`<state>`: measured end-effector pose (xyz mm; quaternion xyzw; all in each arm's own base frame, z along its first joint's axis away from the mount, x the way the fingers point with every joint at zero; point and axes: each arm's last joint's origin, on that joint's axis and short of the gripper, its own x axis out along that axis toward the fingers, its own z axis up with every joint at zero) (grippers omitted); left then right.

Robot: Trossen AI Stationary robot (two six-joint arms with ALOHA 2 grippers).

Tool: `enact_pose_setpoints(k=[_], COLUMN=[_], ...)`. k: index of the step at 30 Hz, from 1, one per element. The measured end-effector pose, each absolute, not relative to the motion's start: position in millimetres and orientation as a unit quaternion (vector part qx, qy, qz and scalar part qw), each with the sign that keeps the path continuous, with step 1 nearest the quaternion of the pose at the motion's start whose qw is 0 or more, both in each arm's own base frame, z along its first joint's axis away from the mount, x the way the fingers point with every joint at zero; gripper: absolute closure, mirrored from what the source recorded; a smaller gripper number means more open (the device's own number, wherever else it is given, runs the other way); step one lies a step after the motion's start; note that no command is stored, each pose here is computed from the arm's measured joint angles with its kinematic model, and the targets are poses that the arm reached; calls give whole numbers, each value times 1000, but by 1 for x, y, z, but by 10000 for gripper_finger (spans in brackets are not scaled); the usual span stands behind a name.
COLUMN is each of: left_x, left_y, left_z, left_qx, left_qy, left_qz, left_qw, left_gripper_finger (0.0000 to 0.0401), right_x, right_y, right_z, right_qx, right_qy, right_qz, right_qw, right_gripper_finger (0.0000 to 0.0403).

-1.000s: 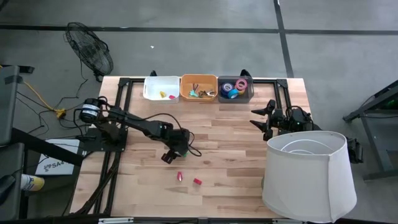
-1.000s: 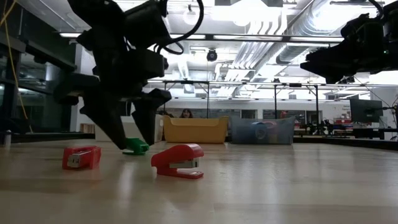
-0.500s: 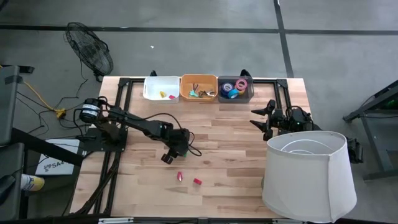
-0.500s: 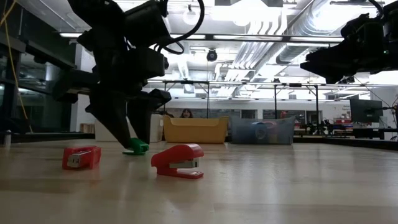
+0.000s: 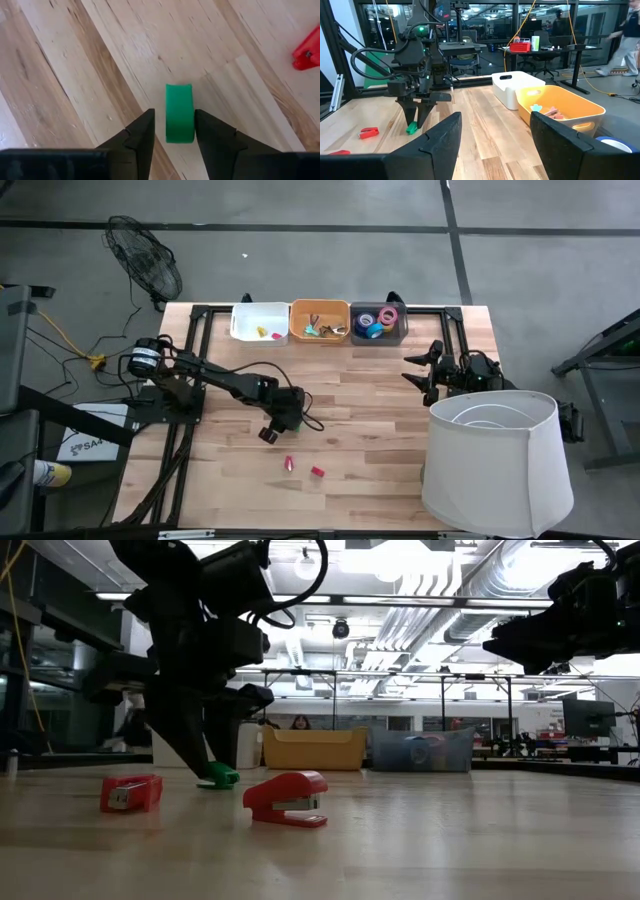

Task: Pick and place Stapler, Stapler remover, tape
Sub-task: Put the green stapler into the white bin

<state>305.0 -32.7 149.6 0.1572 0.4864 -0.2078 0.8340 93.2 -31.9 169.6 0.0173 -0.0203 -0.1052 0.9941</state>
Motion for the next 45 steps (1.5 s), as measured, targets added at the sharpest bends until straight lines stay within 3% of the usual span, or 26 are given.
enact_pose_setpoints(k=[30, 39, 45], left_x=[308, 308, 308], left_y=[-34, -34, -33], left_z=[142, 142, 142], left_qx=[143, 142, 143], left_qy=[493, 492, 492], left_qz=[-207, -209, -209], left_qw=[833, 833, 833], left_gripper_finger=[268, 332, 333], right_x=[93, 93, 93], right_y=[-32, -32, -32], right_z=[169, 170, 170], right_qx=[17, 17, 17], right_qy=[-20, -20, -20], right_qz=[-105, -105, -105], right_qw=[994, 994, 994], right_gripper_finger=[176, 176, 176])
